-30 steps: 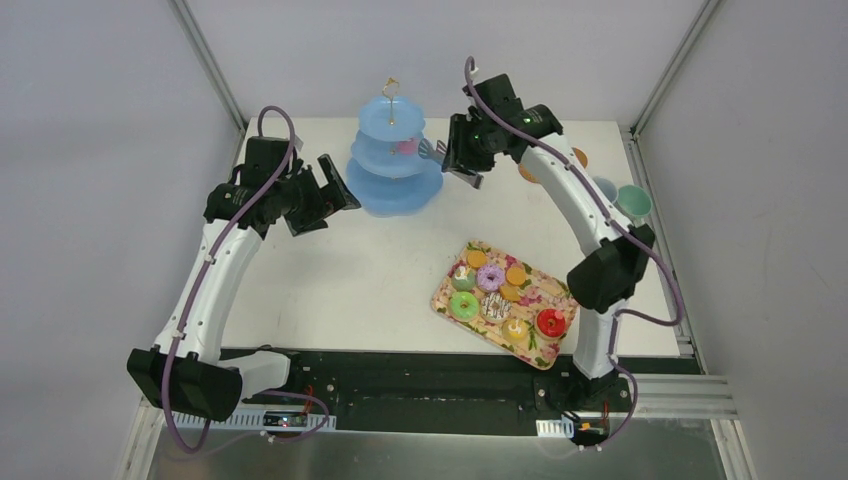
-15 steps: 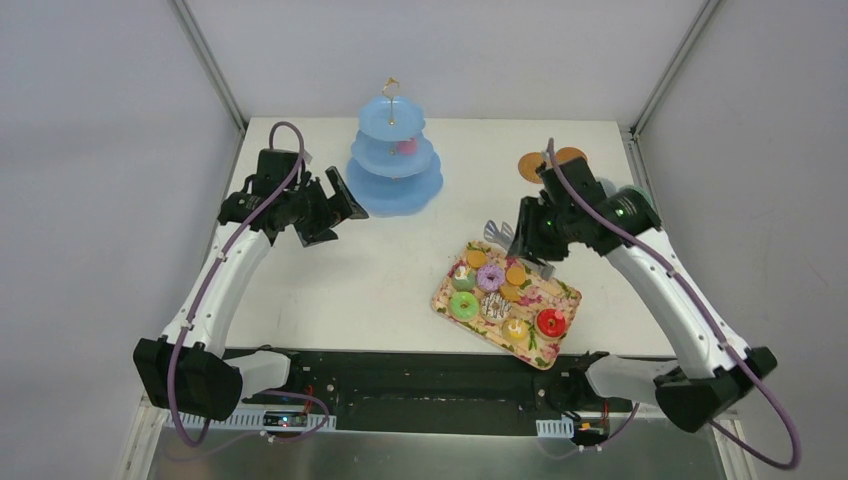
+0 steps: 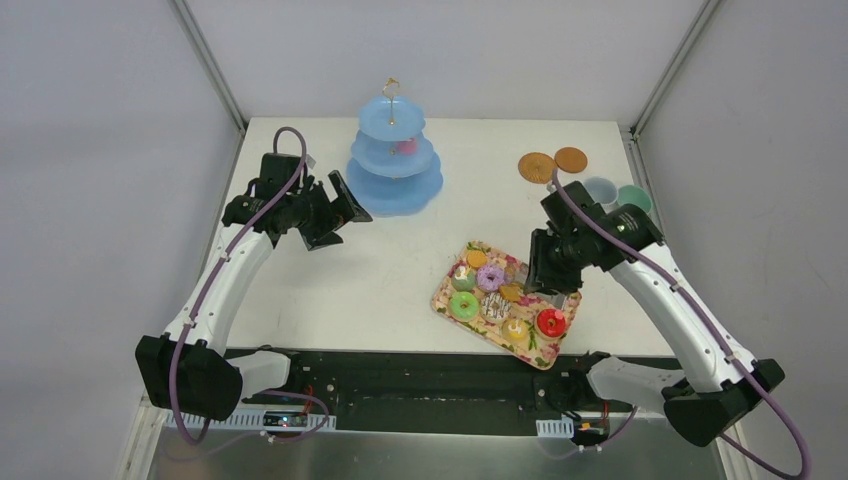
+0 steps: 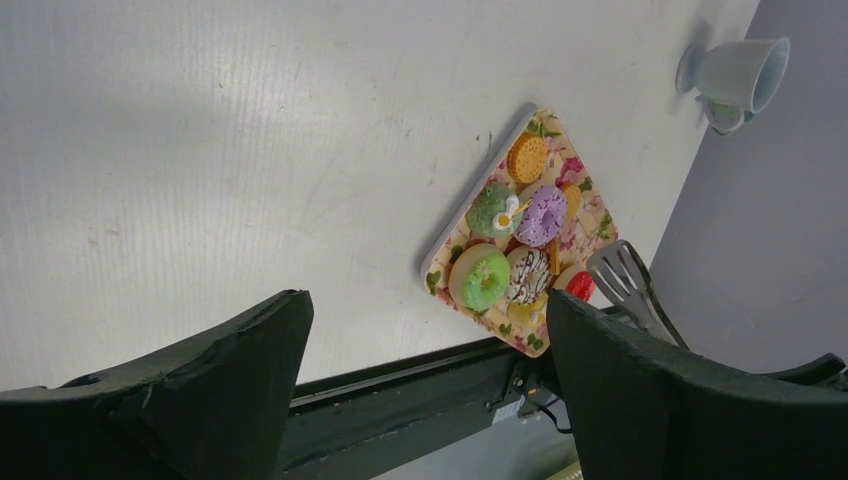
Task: Serve the afternoon tea
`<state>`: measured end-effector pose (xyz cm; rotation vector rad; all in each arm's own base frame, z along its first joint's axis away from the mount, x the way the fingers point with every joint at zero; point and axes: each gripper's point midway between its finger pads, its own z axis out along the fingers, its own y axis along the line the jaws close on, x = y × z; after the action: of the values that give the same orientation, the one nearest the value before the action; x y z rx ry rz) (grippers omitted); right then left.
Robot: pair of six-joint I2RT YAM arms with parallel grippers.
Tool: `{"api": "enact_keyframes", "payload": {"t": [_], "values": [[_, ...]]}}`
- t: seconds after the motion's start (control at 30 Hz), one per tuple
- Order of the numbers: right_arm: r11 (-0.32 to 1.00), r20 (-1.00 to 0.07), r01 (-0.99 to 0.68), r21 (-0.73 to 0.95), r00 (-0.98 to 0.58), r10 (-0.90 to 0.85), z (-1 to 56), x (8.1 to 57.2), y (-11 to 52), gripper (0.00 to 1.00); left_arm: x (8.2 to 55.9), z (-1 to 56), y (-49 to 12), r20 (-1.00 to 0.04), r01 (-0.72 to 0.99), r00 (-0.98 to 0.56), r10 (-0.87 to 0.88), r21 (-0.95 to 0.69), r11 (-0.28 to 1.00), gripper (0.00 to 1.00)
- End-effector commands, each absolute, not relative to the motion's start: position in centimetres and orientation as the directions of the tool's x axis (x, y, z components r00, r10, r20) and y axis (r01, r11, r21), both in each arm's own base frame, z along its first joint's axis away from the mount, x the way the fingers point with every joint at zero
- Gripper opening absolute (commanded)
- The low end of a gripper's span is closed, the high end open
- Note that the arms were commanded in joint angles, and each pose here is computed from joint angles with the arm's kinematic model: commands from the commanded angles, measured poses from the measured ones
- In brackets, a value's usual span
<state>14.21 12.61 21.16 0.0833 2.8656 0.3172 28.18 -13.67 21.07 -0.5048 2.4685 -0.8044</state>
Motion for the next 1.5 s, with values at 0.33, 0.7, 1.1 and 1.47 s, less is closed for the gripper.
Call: {"api": "enact_keyframes", "payload": {"t": [0.33,0.7,1.1,1.47], "values": [[0.997,-0.183,-0.079,-0.014,-0.980,-0.080,20.4,13.2,12.8,0.39,27.8,22.3,-13.9,-0.358,-0.158,-0.801,-0.480,-0.647,0.746,0.91],[0.973,-0.173,-0.193,-0.126,-0.962,-0.213,19.9,14.1,15.1,0.40,28.0,22.7,-14.0,-0.362,-0.153,-0.798,-0.482,-0.652,0.743,0.91],[0.955,-0.136,-0.228,-0.193,-0.957,-0.256,18.9,14.0,15.2,0.39,27.9,22.4,-13.9,-0.360,-0.159,-0.799,-0.482,-0.647,0.746,0.91],[0.950,-0.109,-0.241,-0.199,-0.958,-0.265,18.4,13.6,15.1,0.37,28.1,22.1,-13.9,-0.353,-0.170,-0.799,-0.488,-0.645,0.745,0.91]]}}
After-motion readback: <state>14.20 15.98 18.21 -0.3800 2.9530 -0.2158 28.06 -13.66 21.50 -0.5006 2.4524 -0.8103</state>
